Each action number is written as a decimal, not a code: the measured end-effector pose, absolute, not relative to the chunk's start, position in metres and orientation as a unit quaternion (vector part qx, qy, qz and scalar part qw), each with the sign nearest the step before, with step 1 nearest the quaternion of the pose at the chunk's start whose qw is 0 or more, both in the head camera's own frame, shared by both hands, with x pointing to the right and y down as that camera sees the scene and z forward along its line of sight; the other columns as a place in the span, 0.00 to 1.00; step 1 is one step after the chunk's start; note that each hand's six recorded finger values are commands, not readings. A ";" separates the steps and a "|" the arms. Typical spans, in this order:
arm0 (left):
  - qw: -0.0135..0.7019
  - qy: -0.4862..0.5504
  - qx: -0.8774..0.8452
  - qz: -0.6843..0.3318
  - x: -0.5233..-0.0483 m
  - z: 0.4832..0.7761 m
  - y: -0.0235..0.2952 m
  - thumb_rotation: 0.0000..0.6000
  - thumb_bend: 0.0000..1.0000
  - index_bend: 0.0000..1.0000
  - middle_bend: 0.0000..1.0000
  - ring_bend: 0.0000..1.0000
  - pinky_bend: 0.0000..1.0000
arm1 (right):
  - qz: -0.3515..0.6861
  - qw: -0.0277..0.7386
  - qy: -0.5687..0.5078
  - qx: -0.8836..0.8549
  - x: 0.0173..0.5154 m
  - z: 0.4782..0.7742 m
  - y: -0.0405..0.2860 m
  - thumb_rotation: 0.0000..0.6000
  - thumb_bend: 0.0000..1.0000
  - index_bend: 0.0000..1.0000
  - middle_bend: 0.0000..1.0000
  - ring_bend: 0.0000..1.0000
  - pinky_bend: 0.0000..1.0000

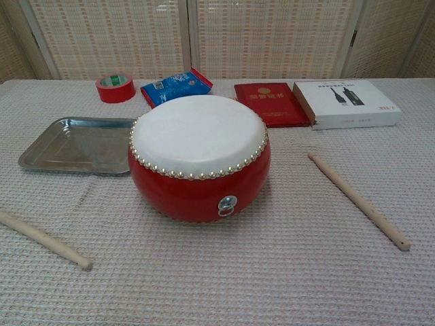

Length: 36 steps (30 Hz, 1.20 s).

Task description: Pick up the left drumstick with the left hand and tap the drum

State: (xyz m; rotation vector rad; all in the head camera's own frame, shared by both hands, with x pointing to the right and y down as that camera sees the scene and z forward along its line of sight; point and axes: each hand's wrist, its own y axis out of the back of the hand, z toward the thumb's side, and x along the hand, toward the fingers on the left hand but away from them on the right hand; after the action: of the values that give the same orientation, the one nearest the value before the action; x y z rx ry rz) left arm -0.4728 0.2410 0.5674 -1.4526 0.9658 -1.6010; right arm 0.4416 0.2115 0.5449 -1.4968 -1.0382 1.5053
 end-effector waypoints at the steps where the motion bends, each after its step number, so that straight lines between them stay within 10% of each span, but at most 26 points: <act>1: 0.379 0.378 -0.569 -0.625 -0.472 0.569 0.241 1.00 0.23 0.04 0.09 0.05 0.06 | 0.589 0.380 -0.407 -0.586 0.441 0.545 0.211 1.00 0.16 0.00 0.12 0.01 0.07; 36: 0.381 0.227 -0.725 -0.527 -0.380 0.637 0.247 1.00 0.30 0.35 0.20 0.14 0.09 | 0.566 0.384 -0.425 -0.594 0.442 0.537 0.214 1.00 0.16 0.00 0.12 0.01 0.07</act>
State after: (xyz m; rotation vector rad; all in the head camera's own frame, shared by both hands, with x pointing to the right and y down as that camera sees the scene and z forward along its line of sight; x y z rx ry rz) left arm -0.3796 0.2466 0.6373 -1.8516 0.5783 -1.3449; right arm 0.4424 0.2135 0.5372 -1.5136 -1.0823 1.4421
